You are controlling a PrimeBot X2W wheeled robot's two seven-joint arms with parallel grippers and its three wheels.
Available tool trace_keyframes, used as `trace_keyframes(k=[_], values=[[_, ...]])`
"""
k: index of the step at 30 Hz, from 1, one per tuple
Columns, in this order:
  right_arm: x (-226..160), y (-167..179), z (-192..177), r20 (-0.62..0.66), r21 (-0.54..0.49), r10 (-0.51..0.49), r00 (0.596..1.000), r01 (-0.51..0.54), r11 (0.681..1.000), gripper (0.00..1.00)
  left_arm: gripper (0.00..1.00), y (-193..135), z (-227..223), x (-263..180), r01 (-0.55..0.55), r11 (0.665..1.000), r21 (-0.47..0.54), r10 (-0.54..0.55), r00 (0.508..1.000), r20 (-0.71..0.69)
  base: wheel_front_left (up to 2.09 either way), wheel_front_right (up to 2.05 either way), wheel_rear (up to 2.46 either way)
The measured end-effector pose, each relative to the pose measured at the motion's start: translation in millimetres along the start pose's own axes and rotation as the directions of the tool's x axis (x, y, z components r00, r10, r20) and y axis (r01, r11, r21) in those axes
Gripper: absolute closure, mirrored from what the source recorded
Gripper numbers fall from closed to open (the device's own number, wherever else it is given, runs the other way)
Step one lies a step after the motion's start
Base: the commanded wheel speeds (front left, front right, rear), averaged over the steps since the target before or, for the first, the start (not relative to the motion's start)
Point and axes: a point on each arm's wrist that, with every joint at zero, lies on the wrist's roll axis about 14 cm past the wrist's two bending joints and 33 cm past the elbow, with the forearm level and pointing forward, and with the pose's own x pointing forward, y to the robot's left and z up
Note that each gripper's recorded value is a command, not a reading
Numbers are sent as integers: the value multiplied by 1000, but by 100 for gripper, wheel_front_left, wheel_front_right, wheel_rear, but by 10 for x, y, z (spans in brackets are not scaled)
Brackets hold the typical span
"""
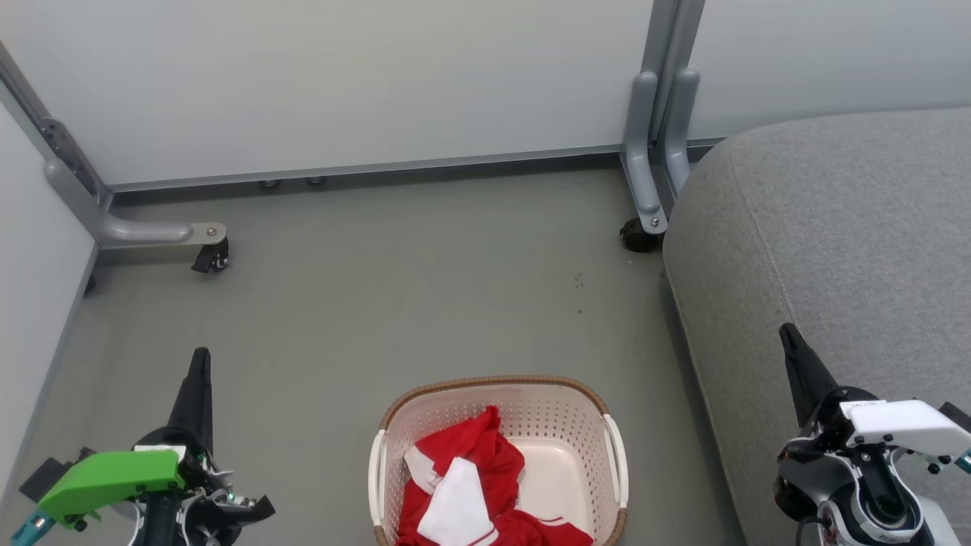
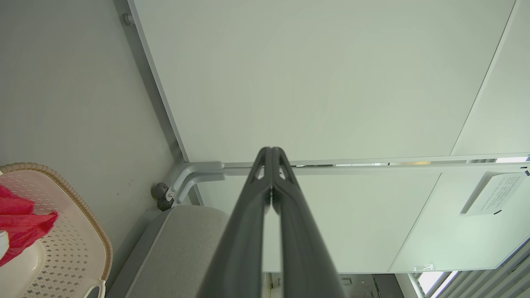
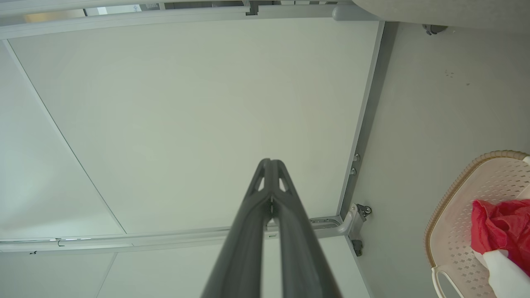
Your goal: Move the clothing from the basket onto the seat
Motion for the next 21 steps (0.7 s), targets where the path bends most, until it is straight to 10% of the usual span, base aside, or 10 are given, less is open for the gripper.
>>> trace_keyframes(k=[1,21], values=[[-1,-5,0,0,1,-2,1000,2,1000,0,0,5,0,-1,-2,1000,0,2,1000,0,0,0,0],[-31,6,-50,22,-138,2,1000,1,990,0,0,-31,-112,-20,10,996,94,-11,1000,12,0,0,0]])
